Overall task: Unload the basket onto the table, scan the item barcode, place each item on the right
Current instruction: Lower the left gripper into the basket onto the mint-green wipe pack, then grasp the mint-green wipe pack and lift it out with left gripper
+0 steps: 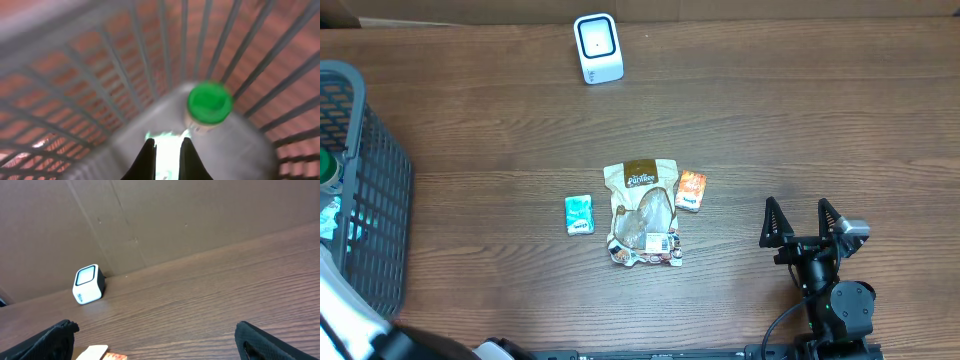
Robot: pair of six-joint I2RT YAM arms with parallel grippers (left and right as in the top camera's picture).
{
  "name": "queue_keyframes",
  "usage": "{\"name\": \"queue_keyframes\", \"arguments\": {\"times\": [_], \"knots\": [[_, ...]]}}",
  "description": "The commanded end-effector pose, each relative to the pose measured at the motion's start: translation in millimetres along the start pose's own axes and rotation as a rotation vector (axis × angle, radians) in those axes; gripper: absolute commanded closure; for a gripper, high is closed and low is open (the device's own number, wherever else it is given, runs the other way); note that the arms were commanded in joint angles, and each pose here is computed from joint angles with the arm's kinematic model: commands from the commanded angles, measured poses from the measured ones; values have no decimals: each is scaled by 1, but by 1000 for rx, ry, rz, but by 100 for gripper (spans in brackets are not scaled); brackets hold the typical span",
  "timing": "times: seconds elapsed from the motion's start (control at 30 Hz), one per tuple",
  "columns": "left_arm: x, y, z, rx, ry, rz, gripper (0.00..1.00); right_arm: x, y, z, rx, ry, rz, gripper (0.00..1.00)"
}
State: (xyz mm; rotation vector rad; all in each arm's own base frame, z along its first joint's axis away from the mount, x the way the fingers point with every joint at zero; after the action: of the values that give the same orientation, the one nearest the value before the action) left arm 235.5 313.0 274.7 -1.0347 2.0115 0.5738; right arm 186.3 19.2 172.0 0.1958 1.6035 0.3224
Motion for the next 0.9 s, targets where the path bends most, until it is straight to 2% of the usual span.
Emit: {"name": "queue_keyframes", "arguments": {"times": [0.0, 0.1, 0.17, 0.23, 0.3, 0.33, 0.43, 0.47, 0.53, 0.87], "knots": [[-22, 1, -37, 33, -108, -222, 96, 2, -1, 0, 3, -4, 1, 0], [-22, 2, -41, 33, -112, -233, 96, 2, -1, 0, 4, -4, 1, 0], [-10, 2, -32, 21, -44, -229, 75, 2, -1, 0, 3, -4, 1, 0], [2, 1, -22, 14, 18, -214, 44, 2, -1, 0, 3, -4, 1, 0], [17, 0, -4, 7, 96, -194, 21, 2, -1, 0, 3, -4, 1, 0], [24, -1, 5, 4, 130, -192, 16, 2, -1, 0, 4, -4, 1, 0], [45, -2, 26, -4, 229, -185, 16, 2, -1, 0, 3, -4, 1, 0], [55, -3, 34, -10, 277, -182, 27, 2, -1, 0, 3, -4, 1, 0], [64, -4, 43, -13, 319, -179, 38, 2, -1, 0, 3, -4, 1, 0], [105, -25, 89, 0, 454, -138, 32, 2, -1, 0, 3, -4, 1, 0]]}}
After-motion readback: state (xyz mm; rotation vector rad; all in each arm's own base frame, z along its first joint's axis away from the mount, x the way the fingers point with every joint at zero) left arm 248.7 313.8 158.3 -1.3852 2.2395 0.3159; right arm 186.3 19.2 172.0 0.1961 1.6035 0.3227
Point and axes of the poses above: each gripper's point midway between its finger pads, its own z axis out along the fingers, its own y axis along the line the jaws close on, x = y × z, the point moved 6 cm from there along -z, back along the fingers
